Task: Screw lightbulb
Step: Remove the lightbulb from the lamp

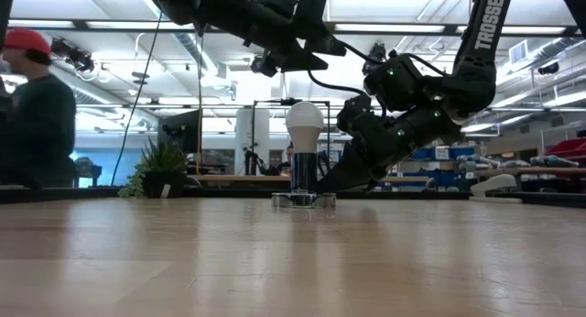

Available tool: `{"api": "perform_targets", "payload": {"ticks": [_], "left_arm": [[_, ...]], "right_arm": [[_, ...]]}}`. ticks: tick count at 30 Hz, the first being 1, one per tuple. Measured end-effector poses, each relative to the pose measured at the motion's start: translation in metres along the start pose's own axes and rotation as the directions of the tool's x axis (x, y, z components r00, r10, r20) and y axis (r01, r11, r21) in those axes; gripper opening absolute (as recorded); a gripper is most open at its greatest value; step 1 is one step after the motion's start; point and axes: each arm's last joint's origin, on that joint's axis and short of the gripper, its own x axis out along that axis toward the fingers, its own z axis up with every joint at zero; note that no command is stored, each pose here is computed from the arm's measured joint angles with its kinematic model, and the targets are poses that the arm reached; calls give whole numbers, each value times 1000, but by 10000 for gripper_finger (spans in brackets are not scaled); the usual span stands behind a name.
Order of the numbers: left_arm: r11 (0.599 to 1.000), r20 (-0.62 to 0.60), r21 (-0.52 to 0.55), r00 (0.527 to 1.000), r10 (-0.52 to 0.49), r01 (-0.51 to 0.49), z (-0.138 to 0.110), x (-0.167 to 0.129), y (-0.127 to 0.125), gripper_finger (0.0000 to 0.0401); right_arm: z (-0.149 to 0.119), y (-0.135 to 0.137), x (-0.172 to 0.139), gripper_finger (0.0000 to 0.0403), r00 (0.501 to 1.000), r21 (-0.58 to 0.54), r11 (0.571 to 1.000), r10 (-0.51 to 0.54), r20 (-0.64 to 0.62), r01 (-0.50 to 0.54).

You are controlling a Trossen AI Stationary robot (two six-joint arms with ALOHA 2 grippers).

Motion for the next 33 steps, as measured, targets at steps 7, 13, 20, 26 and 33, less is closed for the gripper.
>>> {"api": "perform_targets", "payload": {"ticks": [7, 13, 20, 26, 33], "left_arm": [[1000, 0, 0, 1000, -2, 2, 0, 0, -1, 273], [1000, 0, 0, 1000, -2, 2, 0, 0, -1, 273], [998, -53, -67, 998, -21, 17, -5, -1, -2, 273], [990, -117, -129, 990, -78, 63, -16, -3, -3, 273], [987, -116, -145, 989, -86, 69, -16, -3, -3, 273]], "right_arm": [[0, 0, 0, 7, 1000, 4, 1000, 0, 0, 0], [0, 0, 0, 7, 1000, 0, 1000, 0, 0, 0], [0, 0, 0, 7, 1000, -2, 1000, 0, -2, 0], [0, 0, 0, 7, 1000, -4, 1000, 1, -2, -1], [0, 0, 0, 7, 1000, -3, 1000, 1, -1, -1]]}}
